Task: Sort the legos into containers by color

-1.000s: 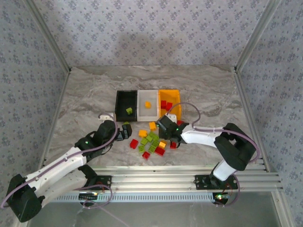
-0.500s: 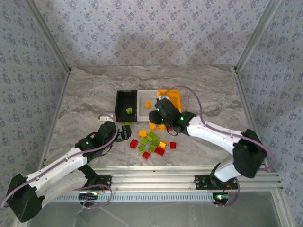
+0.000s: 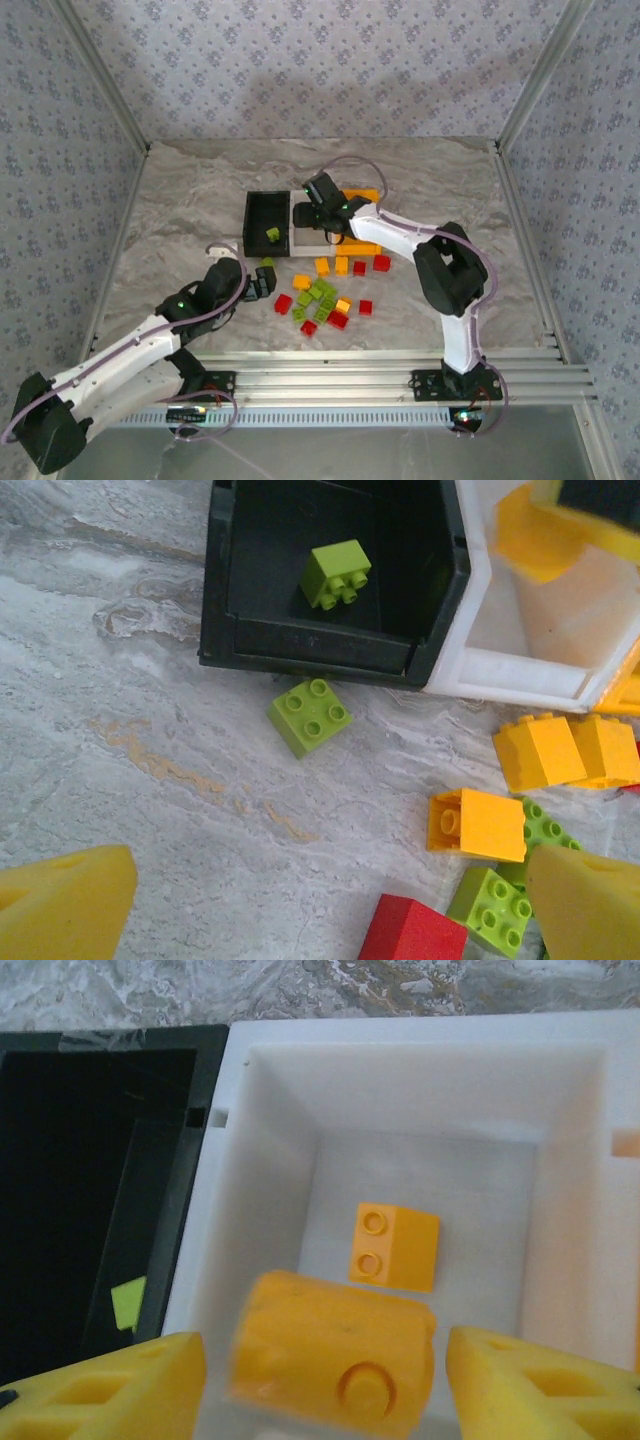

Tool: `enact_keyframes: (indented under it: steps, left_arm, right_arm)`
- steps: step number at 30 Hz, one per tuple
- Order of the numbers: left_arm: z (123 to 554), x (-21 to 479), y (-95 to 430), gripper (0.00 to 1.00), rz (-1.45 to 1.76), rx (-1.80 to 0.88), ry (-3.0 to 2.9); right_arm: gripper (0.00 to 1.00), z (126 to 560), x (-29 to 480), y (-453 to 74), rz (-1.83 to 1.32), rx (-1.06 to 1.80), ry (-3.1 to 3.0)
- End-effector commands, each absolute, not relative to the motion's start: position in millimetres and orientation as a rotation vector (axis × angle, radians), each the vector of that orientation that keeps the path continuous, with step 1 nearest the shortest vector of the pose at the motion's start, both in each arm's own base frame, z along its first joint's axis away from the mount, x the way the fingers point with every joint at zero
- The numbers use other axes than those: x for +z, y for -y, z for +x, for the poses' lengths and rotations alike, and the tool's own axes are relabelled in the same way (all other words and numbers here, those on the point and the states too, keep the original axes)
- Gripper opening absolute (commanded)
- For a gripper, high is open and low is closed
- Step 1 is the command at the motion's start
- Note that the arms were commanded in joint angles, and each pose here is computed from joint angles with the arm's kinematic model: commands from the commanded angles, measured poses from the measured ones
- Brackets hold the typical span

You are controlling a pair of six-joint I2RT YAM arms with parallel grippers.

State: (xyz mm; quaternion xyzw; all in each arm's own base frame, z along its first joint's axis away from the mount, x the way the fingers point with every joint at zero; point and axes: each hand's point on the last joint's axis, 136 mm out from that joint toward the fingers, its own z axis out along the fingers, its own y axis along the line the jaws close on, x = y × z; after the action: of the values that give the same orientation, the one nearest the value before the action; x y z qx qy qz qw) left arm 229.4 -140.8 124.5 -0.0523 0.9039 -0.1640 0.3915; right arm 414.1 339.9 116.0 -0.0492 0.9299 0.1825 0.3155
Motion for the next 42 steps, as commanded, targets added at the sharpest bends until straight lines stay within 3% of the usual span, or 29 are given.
enact_keyframes:
  steps: [1, 8, 16, 19, 32, 42]
  left_arm:
    - [225.4, 124.7, 146.2, 0.99, -0.062, -0.426, -2.331]
    - [215.9, 117.1, 174.1, 0.93, 0.106, -0.505, -2.421]
    - [196.5, 76.5, 204.8, 0.77, 0.361, -0.405, -2.589]
    - [195.5, 61.6, 205.7, 0.68, 0.38, -0.349, -2.635]
    - [198.3, 35.5, 207.4, 0.56, 0.406, -0.257, -2.703]
    - [200.6, 41.4, 206.0, 0.32, 0.398, -0.244, -2.692]
  right_arm:
    - [0.78, 420.1, 138.8, -348.4, -0.125, 0.519, -2.419]
    - [0.84, 399.4, 176.9, -329.9, -0.102, 0.578, -2.33]
    - [0.84, 363.0, 173.1, -289.5, -0.052, 0.565, -2.312]
    - [0.84, 356.1, 173.4, -276.7, -0.037, 0.544, -2.305]
    - [0.84, 351.4, 190.6, -249.3, 0.027, 0.537, -2.248]
    - [0.84, 345.0, 191.1, -237.6, 0.041, 0.521, -2.239]
